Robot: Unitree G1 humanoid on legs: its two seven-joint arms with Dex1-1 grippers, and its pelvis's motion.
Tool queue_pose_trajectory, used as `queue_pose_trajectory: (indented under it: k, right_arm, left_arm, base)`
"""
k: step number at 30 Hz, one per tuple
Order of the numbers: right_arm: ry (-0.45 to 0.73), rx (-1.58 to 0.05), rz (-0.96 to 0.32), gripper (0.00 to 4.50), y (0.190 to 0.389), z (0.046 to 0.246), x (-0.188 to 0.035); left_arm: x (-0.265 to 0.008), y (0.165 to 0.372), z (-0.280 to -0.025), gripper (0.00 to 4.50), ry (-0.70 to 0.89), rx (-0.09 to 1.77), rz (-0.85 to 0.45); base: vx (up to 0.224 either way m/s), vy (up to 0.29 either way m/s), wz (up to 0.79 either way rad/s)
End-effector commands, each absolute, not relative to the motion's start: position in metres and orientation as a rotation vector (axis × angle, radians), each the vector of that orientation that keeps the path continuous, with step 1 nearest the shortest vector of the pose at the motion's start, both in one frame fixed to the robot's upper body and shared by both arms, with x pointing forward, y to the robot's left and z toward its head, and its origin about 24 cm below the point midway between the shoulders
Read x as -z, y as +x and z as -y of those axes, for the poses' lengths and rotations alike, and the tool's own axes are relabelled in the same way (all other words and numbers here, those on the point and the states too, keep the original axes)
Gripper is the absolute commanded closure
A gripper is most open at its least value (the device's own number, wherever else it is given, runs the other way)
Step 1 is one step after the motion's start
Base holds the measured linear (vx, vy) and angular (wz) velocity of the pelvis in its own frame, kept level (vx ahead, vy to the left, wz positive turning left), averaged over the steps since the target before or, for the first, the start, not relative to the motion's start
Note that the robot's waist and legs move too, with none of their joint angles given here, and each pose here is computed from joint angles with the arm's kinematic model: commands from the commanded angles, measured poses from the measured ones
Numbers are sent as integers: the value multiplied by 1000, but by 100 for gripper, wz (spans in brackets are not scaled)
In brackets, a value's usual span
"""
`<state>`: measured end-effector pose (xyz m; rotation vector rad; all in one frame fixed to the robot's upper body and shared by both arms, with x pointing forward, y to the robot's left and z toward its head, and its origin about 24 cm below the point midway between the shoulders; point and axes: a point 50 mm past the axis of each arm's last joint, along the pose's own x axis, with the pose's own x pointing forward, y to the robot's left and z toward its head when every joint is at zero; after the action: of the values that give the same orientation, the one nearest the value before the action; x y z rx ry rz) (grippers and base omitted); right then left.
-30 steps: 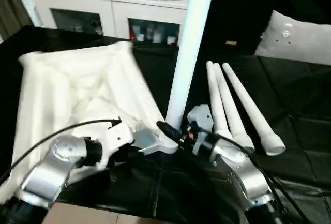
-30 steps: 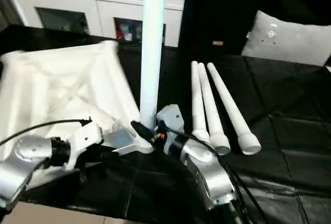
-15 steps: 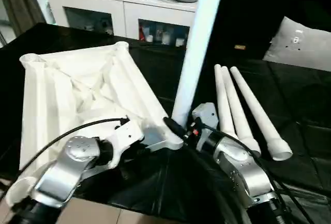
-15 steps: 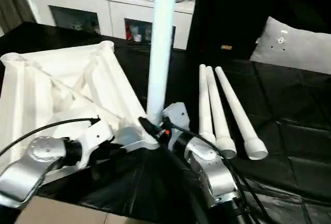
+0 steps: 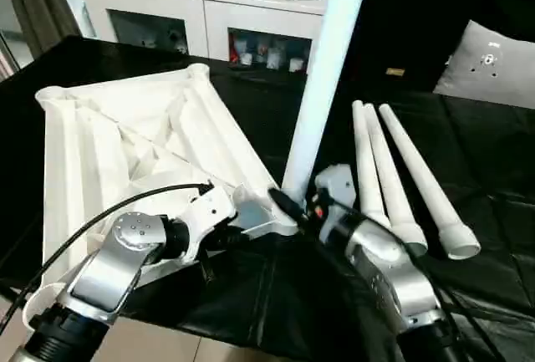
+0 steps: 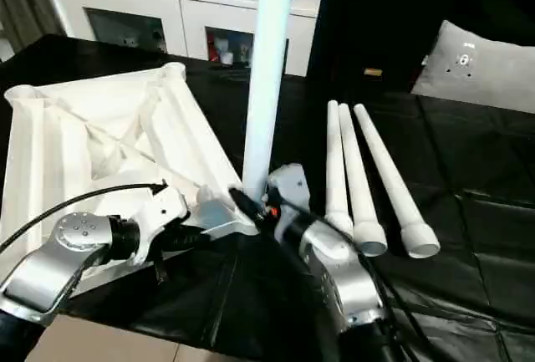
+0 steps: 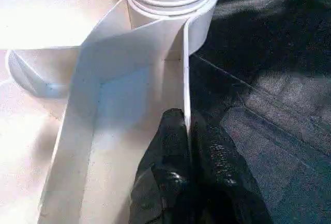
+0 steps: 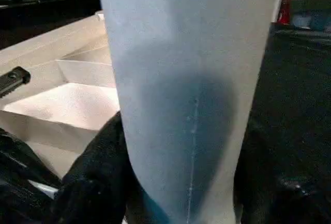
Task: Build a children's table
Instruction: Insert table leg to table base, then rotate leg to tighten
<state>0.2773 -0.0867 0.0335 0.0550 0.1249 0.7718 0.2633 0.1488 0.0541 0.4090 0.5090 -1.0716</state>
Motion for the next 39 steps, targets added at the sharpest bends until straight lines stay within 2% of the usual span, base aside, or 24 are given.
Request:
queue_pose_trajectory:
  k: [1,3,5,7,11,16,17,23,27,29,32,37,39]
  right_arm:
    - [43,-763,-294,143,264,90,-1]
    - [35,-763,-283,135,265,91,-2]
    - [55,-762,-269,103,264,93,-4]
    - [74,-759,-241,97,262,96,-8]
    - [89,-795,-190,55,257,99,-16]
    - [83,-823,-145,11,250,111,-26]
    - [57,-828,-122,6,248,118,-32]
    - [27,-878,-74,3,245,129,-51]
    - [-25,-861,-62,3,253,134,-60]
    - [-82,-925,-95,3,254,132,-60]
    - [-104,-990,-133,3,254,130,-58]
    - [-108,-1112,-179,3,258,126,-57]
    - [-109,-1165,-209,21,257,125,-55]
  left_arm:
    - [-74,276,-147,450,452,1051,-402]
    - [-73,276,-148,450,455,1050,-406]
    - [-72,276,-149,450,467,1054,-405]
    - [-71,276,-150,450,472,1059,-399]
    - [-71,278,-150,450,475,1079,-381]
    - [-68,277,-151,450,504,1141,-379]
    - [-66,276,-153,450,511,1169,-383]
    - [-67,278,-156,450,497,1214,-383]
    - [-65,274,-156,450,497,1292,-412]
    - [-64,273,-156,450,500,1331,-429]
    - [-63,271,-156,450,509,1364,-442]
    - [-64,271,-156,450,550,1421,-456]
    - [-65,272,-156,450,563,1436,-453]
  base:
    - [0,0,0]
    - [0,0,0]
    - [0,0,0]
    - [0,0,0]
    - [0,0,0]
    - [0,0,0]
    - [0,0,0]
    - [0,0,0]
    - [0,0,0]
    - [0,0,0]
    - [0,0,0]
    - [0,0,0]
    - [0,0,0]
